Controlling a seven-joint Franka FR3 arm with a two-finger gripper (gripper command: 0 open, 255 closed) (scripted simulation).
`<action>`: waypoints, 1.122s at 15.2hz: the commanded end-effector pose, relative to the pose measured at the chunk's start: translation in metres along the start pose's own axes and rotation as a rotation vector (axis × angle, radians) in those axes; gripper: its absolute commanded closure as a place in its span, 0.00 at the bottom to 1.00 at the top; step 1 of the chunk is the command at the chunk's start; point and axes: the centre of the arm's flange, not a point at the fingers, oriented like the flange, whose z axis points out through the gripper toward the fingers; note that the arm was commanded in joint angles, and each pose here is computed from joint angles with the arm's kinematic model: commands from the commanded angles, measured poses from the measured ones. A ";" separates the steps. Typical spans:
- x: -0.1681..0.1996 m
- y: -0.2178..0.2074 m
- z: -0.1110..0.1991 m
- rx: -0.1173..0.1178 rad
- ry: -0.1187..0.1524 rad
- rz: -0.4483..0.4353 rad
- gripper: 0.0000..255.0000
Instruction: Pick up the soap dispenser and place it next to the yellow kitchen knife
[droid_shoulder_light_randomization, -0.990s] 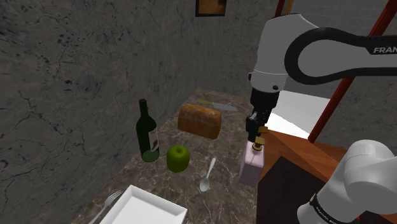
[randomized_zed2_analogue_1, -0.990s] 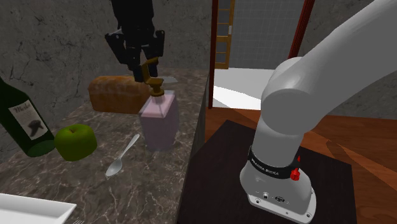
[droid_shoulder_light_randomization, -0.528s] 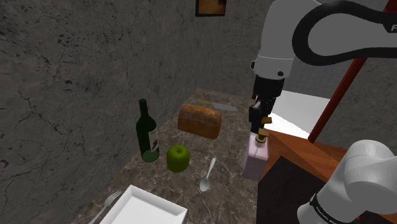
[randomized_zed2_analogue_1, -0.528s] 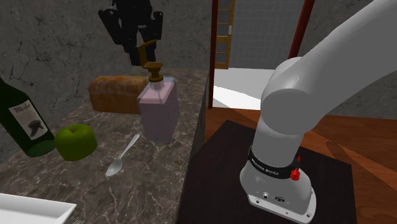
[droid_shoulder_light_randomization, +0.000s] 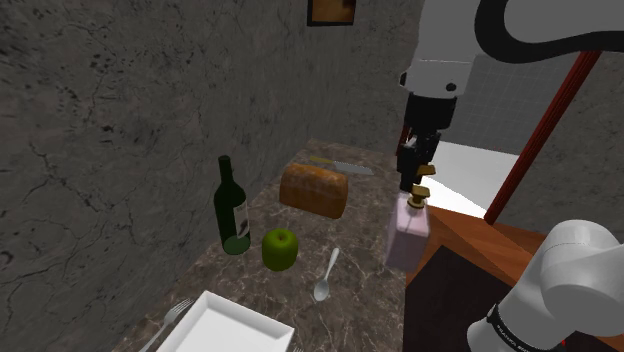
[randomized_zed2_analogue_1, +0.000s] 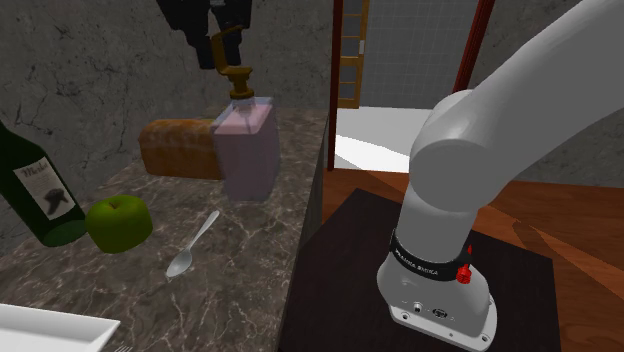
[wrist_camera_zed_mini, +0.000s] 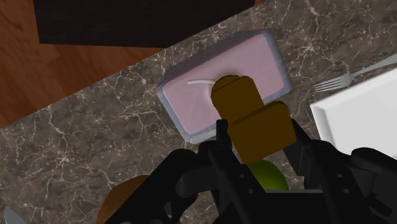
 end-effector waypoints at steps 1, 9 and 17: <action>-0.001 -0.001 -0.010 0.000 0.000 0.000 1.00; -0.005 -0.004 -0.052 0.000 0.000 0.000 1.00; -0.009 -0.007 -0.094 0.000 0.000 0.000 1.00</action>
